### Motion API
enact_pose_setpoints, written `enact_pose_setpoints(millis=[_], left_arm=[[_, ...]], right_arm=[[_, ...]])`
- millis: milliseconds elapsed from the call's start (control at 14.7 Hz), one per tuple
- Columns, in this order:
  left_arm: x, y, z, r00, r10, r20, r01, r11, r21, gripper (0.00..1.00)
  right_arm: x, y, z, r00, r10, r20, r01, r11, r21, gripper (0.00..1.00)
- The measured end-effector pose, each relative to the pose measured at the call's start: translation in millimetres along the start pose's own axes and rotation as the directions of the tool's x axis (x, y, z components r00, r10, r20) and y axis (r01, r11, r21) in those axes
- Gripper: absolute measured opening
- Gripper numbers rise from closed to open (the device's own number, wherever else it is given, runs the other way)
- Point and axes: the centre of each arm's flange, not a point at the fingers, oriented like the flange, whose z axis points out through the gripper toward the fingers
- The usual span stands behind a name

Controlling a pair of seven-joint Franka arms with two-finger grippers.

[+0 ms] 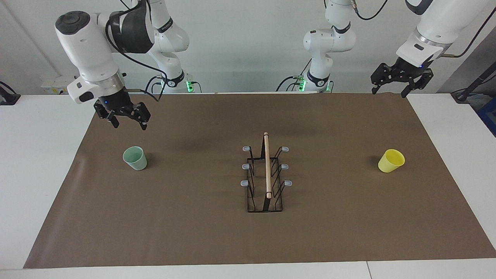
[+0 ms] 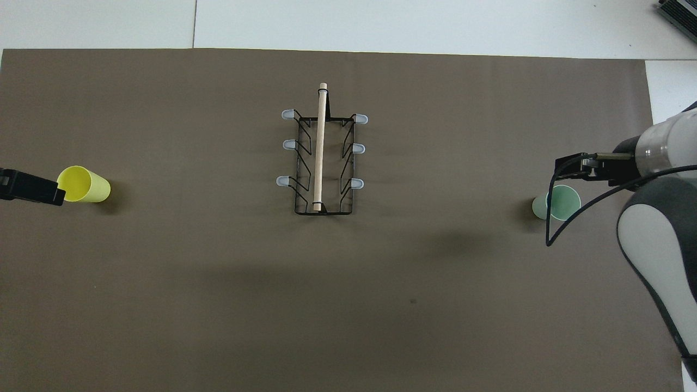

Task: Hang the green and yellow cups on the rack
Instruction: 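Reach the right gripper down and grasp the pale green cup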

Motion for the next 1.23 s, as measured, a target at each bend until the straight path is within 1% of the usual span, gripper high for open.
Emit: enact_pose_setpoints(millis=[136,204,272,341,409,477,613,681,817,885,1022,1158,1226], left_arm=[[-1,-5,0,1.000,-0.009,-0.001,0.009,1.000,0.000,1.00],[-1,-5,0,1.000,-0.010,-0.002,0.010,1.000,0.000,1.00],[-1,-5,-1,1.000,-0.010,-0.002,0.010,1.000,0.000,1.00],[-1,-5,-1,1.000,-0.010,-0.002,0.010,1.000,0.000,1.00],[-1,-5,-1,1.000,-0.010,-0.002,0.010,1.000,0.000,1.00],[-1,-5,-1,1.000,-0.010,-0.003,0.010,1.000,-0.001,1.00],[-1,-5,-1,1.000,-0.009,-0.004,0.009,1.000,-0.005,1.00],[-1,-4,-1,1.000,-0.009,-0.004,0.009,1.000,-0.007,1.00],[-1,-4,-1,1.000,-0.009,-0.004,0.009,1.000,-0.009,1.00],[-1,-4,-1,1.000,-0.009,-0.005,0.009,1.000,-0.010,1.00],[-1,-5,-1,1.000,-0.012,-0.007,0.012,1.000,-0.017,1.00],[-2,-8,-2,1.000,-0.018,-0.011,0.018,1.000,-0.025,1.00],[-2,-11,-2,1.000,-0.027,-0.015,0.026,0.999,-0.036,1.00]], right_arm=[[4,5,32,0.988,-0.145,0.061,0.148,0.988,-0.042,1.00],[9,5,50,0.971,-0.218,0.099,0.226,0.971,-0.074,1.00],[13,-2,70,0.945,-0.297,0.140,0.312,0.945,-0.102,1.00],[17,-12,91,0.909,-0.374,0.185,0.400,0.907,-0.130,1.00],[19,-25,111,0.863,-0.447,0.234,0.488,0.858,-0.159,1.00],[20,-37,128,0.808,-0.517,0.284,0.575,0.798,-0.180,1.00],[21,-57,150,0.669,-0.640,0.378,0.734,0.648,-0.204,1.00],[22,-60,155,0.594,-0.686,0.419,0.799,0.565,-0.206,1.00],[22,-64,156,0.466,-0.735,0.492,0.883,0.423,-0.204,1.00],[19,-71,161,0.401,-0.735,0.546,0.915,0.354,-0.195,1.00],[8,-96,184,0.281,-0.700,0.656,0.959,0.235,-0.160,1.00],[-1,-115,211,0.168,-0.669,0.724,0.985,0.142,-0.097,1.00],[-2,-115,221,0.113,-0.646,0.755,0.993,0.099,-0.065,1.00]])
